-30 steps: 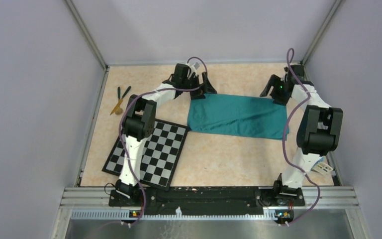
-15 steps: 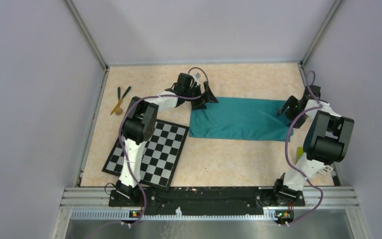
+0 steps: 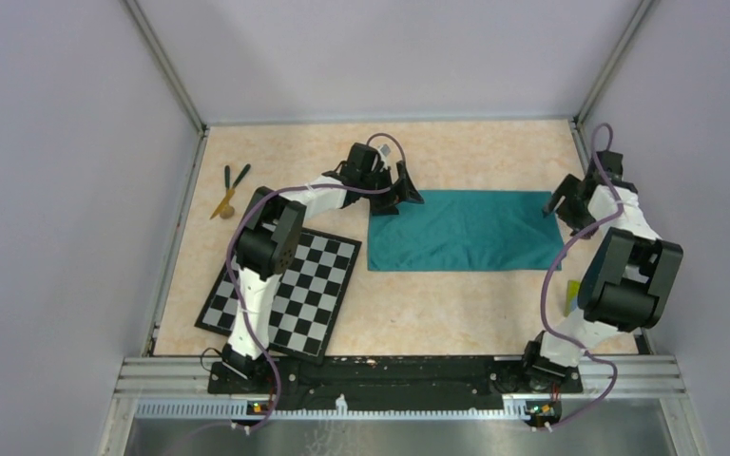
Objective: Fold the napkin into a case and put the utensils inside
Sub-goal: Smooth out the rectangle-folded napkin at the center of the board.
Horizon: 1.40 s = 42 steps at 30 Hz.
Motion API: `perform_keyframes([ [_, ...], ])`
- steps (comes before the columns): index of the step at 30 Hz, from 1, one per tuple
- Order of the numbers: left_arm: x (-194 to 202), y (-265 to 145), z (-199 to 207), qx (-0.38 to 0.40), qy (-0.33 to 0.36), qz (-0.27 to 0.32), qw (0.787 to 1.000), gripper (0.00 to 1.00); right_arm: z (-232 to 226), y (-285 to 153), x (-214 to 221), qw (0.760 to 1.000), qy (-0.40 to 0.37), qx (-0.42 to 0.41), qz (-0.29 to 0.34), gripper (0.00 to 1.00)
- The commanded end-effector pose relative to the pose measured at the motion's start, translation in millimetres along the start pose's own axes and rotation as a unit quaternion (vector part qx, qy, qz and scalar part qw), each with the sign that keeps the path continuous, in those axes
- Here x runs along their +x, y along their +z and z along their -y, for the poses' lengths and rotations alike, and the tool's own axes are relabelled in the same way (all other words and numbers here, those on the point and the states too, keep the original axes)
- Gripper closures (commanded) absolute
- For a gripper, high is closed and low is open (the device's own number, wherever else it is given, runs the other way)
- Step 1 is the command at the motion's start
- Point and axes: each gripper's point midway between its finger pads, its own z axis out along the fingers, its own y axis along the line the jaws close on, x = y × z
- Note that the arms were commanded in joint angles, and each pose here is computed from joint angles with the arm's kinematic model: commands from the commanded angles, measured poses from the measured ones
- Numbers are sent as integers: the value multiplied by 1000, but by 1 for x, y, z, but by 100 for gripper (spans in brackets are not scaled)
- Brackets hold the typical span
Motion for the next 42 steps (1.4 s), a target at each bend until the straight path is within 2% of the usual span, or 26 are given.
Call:
perform_keyframes([
  [1,7,3,-22,-36,-8,-12,999,1,28,5,1,999,0,49,-9,25],
  [8,3,4,-23,-31,-11,-11,999,1,39,18,20,997,-3,72,-41,26],
  [15,-3,0,-18,-27,-6,-2,1000,1,18,28,38,997,2,5,-73,29],
  [18,0,1,-23,-32,-5,-5,999,1,2,13,37,997,10,-39,-68,33],
  [24,1,3,-26,-36,-7,-5,999,1,-15,-33,25,996,17,-88,-18,33],
  [27,1,3,-25,-33,-7,-6,999,1,-7,-41,26,997,21,-67,-11,33],
  [32,0,2,-24,-35,-2,-6,999,1,46,-34,24,995,25,93,5,34],
  [34,-1,1,-20,-28,1,-6,1000,1,26,-32,19,996,-19,80,19,34],
  [37,-3,-2,-7,-7,9,-11,1000,1,-47,-24,23,995,-86,-46,4,33],
  [39,-7,-7,10,19,19,-17,999,1,-92,-21,25,986,-106,-127,-10,33],
  [42,-16,-19,38,55,39,-16,998,1,-136,-17,19,973,-102,-206,-9,32],
])
